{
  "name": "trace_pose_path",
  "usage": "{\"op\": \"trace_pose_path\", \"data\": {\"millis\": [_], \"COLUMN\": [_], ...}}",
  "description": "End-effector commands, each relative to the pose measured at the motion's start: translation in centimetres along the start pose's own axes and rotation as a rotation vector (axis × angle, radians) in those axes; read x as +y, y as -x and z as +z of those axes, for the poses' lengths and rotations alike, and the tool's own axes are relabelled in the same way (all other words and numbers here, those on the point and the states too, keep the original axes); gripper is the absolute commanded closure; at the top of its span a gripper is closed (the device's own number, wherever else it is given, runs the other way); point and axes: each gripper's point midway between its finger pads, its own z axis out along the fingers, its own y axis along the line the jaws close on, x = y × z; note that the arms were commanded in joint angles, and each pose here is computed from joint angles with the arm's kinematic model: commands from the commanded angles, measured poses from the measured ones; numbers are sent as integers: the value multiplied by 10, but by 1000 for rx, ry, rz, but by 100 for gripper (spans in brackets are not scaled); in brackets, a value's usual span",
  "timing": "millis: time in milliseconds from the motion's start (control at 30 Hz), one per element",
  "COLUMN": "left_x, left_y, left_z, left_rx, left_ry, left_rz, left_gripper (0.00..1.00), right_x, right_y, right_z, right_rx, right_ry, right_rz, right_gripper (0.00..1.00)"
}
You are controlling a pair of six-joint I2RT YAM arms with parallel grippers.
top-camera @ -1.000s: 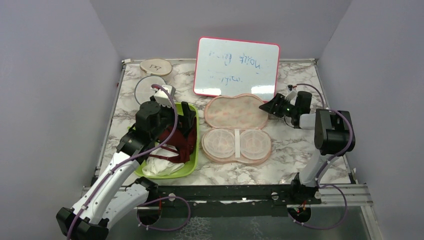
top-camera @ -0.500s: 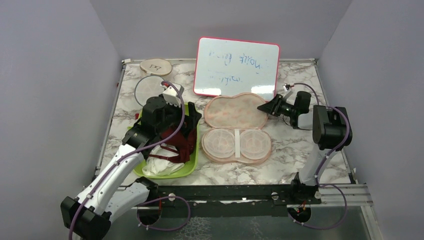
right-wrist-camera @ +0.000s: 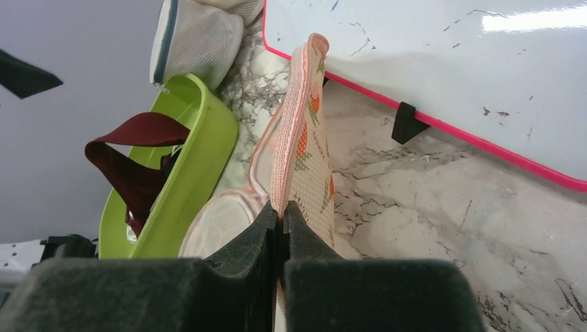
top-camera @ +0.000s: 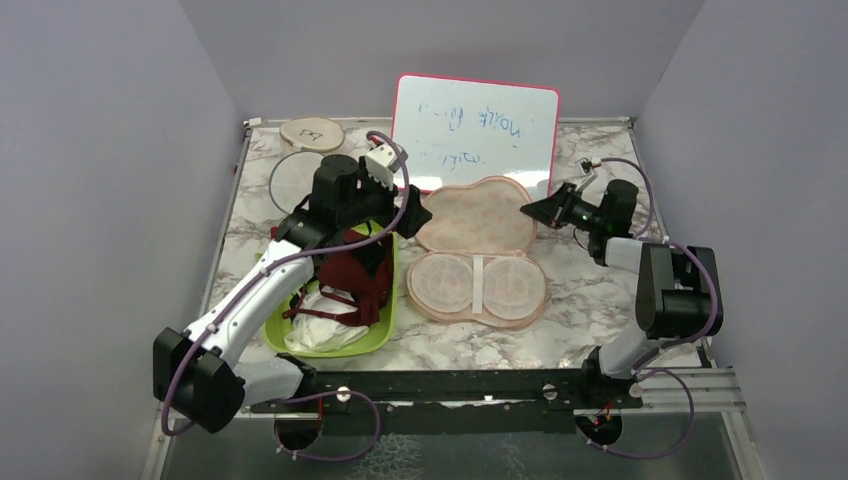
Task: Unzip the laundry bag and remove the bra
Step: Close the laundry bag at the center of the board.
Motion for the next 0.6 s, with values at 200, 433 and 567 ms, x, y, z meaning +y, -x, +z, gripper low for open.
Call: {"op": "trace_pose_path", "data": {"millis": [200, 433, 567], "left_x": [-42, -43, -51], "left_y": [44, 58, 39], "left_z": [59, 108, 143], "left_rx": [-52, -93, -71], "left_ry": [-376, -497, -604], "left_rz": [161, 302, 438], "left_gripper": [1, 2, 2], "right_x": [34, 55, 60], "right_y": [6, -5, -5], "right_z": [-9, -10, -11], "right_rx": [-50, -64, -67], "right_ry": [16, 124, 145], "right_rz": [-195, -225, -231], "right_gripper": [99, 99, 99]}}
